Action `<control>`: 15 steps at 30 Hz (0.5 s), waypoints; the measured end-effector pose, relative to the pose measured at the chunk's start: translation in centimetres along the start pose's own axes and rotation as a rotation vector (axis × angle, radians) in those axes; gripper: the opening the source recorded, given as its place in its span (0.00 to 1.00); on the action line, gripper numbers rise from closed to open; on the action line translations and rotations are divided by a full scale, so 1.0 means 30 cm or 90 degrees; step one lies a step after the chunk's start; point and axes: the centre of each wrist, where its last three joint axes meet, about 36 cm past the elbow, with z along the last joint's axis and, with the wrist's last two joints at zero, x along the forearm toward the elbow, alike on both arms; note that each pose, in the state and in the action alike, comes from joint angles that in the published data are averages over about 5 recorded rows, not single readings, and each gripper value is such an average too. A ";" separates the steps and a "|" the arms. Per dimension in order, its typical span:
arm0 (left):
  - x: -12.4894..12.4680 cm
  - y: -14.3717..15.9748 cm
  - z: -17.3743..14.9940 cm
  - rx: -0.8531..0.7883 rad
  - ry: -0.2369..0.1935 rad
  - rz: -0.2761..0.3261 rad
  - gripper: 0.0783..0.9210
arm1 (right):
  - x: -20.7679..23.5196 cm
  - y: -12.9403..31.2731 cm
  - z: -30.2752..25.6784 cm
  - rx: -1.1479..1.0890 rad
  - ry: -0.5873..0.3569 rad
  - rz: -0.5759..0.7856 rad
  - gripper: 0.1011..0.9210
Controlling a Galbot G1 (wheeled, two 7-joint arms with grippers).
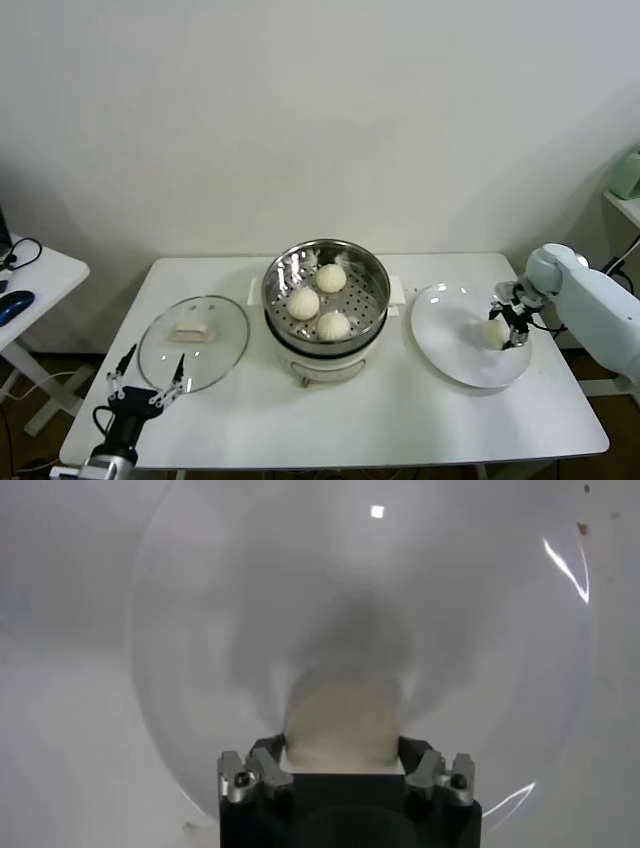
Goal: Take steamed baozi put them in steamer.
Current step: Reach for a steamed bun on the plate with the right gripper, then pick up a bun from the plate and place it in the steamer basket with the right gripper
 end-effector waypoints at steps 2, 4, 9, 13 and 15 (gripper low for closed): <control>-0.001 -0.001 -0.001 0.000 0.000 0.000 0.88 | -0.001 0.000 0.002 -0.002 -0.001 0.000 0.77; -0.001 -0.001 -0.002 0.001 0.000 0.000 0.88 | -0.002 0.001 0.004 -0.005 -0.002 0.000 0.77; 0.000 -0.001 -0.002 0.002 0.000 0.000 0.88 | 0.002 0.004 0.015 -0.016 -0.006 0.001 0.76; 0.001 0.001 -0.005 0.002 -0.001 -0.002 0.88 | 0.014 0.004 0.022 -0.024 -0.009 0.004 0.75; 0.001 0.002 -0.008 0.003 -0.002 -0.002 0.88 | 0.024 0.002 0.025 -0.028 -0.011 0.007 0.75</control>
